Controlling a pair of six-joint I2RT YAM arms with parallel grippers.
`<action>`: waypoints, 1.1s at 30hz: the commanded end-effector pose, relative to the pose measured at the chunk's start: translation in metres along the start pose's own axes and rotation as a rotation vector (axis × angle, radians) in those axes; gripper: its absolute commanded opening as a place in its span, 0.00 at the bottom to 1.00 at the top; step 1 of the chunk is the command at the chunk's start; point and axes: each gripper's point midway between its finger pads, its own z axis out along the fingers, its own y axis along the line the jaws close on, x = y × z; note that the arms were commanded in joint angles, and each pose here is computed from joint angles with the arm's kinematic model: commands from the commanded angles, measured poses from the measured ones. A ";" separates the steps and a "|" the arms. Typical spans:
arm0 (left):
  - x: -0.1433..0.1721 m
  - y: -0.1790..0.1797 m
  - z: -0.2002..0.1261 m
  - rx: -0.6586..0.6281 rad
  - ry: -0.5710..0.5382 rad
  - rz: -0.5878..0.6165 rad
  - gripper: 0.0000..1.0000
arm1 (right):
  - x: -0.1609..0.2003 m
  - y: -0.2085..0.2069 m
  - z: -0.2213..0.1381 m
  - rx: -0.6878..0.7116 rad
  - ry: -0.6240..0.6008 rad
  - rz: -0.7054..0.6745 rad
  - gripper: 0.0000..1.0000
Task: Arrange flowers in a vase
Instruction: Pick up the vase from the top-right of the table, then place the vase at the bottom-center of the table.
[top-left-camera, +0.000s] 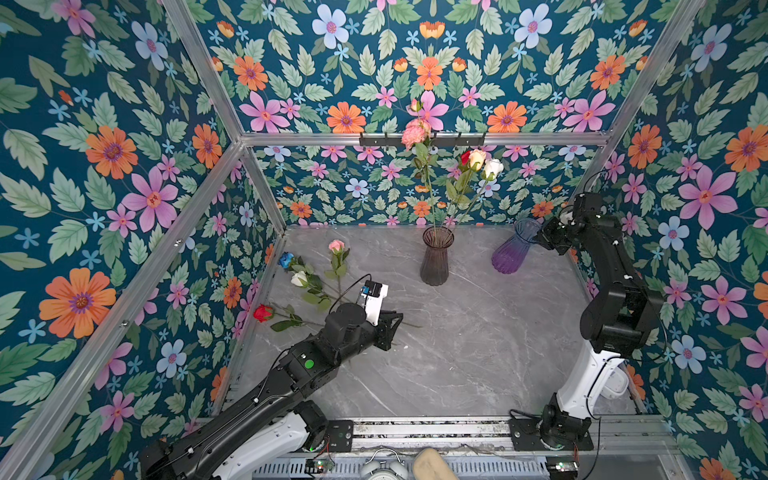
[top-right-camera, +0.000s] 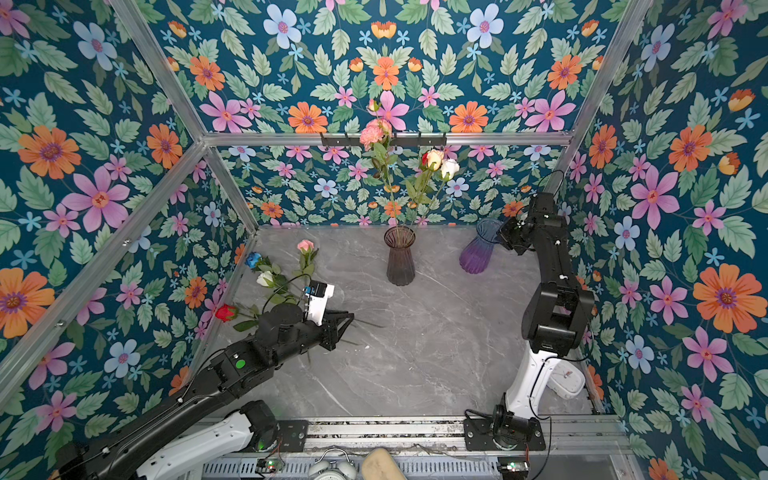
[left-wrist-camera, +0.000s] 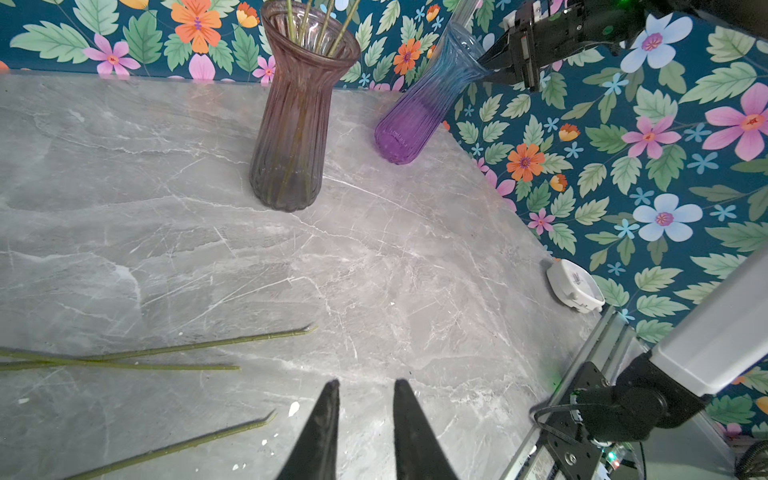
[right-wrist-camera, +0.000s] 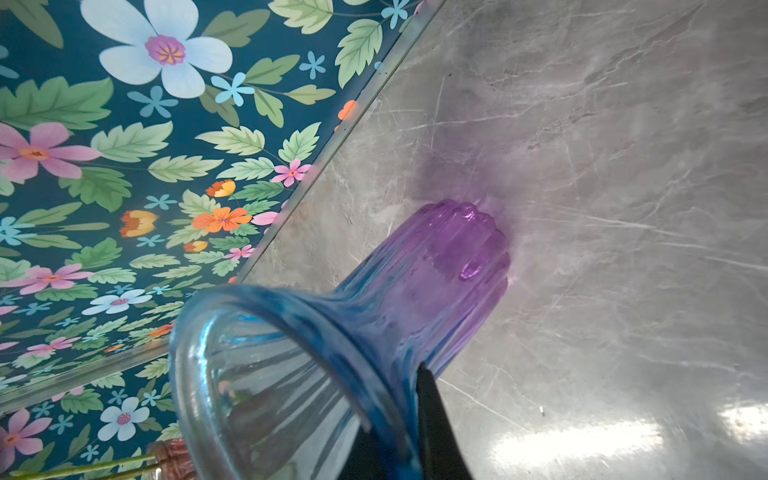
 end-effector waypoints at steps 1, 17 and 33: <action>-0.010 -0.004 -0.002 0.009 -0.027 0.004 0.26 | 0.000 0.001 -0.015 0.017 -0.036 -0.024 0.00; -0.011 -0.011 0.012 0.061 -0.058 -0.021 0.24 | 0.238 0.067 -0.134 -0.236 0.060 -0.409 0.00; -0.029 0.010 -0.007 -0.013 -0.231 -0.124 0.37 | 0.403 0.042 -0.158 -0.251 0.521 -0.671 0.00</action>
